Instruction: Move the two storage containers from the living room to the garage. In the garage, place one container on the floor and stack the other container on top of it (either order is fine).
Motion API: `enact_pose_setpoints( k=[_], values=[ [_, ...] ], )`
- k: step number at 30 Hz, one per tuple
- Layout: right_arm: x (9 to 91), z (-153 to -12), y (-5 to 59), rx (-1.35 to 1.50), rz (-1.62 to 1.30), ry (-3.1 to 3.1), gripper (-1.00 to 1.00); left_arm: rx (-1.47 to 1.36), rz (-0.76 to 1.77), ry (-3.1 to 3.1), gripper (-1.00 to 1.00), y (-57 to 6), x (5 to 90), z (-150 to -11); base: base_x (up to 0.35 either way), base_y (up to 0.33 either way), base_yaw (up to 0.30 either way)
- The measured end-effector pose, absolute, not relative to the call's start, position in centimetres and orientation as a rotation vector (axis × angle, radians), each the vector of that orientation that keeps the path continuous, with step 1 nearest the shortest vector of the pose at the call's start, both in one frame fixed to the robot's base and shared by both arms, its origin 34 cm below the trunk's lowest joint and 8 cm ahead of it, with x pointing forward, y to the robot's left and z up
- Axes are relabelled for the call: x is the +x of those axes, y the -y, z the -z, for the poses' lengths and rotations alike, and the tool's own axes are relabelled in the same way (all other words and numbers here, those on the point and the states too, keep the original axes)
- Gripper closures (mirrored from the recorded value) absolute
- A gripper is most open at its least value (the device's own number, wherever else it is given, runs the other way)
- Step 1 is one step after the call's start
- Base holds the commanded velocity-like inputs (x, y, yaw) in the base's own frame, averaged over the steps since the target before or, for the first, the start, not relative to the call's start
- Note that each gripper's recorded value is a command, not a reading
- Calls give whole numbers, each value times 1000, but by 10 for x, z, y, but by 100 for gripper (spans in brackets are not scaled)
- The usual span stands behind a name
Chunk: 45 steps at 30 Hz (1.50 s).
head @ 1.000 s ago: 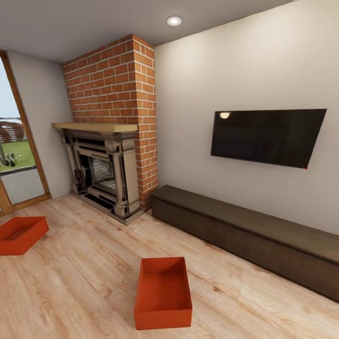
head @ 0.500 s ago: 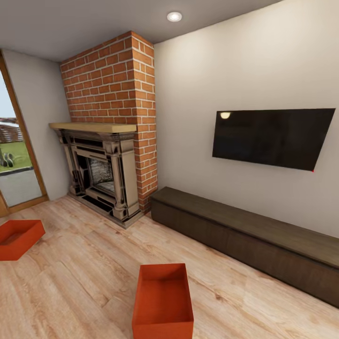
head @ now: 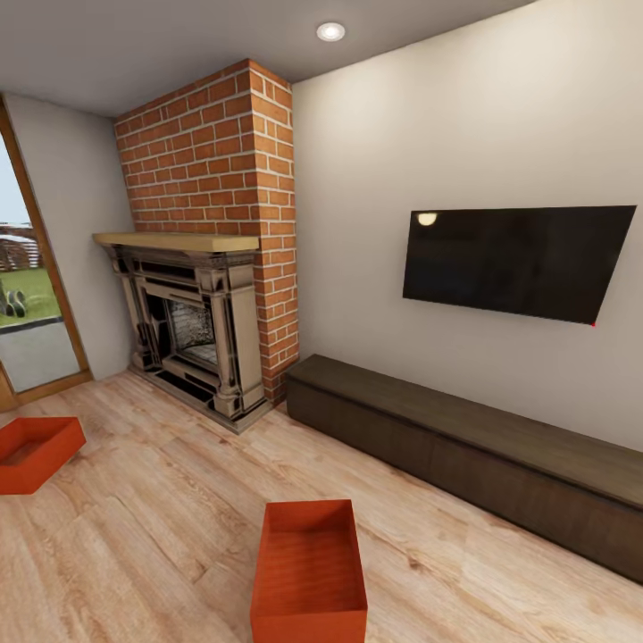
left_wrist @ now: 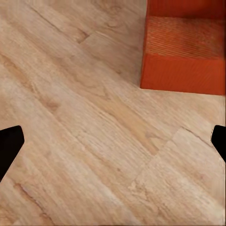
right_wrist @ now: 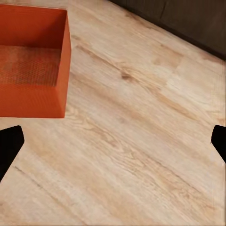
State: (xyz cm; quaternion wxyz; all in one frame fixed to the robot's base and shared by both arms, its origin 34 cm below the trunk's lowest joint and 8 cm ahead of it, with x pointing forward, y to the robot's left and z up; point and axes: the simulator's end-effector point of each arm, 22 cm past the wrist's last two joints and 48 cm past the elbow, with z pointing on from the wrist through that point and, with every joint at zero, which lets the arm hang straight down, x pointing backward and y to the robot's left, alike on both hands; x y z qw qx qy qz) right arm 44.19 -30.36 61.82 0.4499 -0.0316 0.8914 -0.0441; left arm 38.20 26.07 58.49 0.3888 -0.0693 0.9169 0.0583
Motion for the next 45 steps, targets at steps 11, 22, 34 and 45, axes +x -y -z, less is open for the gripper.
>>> enact_pose_setpoints(
  k=[11, 22, 34, 45],
  values=[
    [672, -742, 313, -18, 140, -2204, -100, -138, -54, -2230, -100, -244, 635, -748, 0, 0, 0],
    [688, -752, 313, -13, 127, -2265, -100, -58, 90, -2364, -100, -196, 651, -740, 31, 0, 0],
    [682, -745, 313, -13, 126, -2282, -100, -58, 77, -2402, -100, -204, 641, -726, 297, 0, 0],
    [683, -745, 312, -22, 129, -2280, -100, -62, 83, -2411, -100, -202, 639, -723, 84, 0, 0]
  ],
)
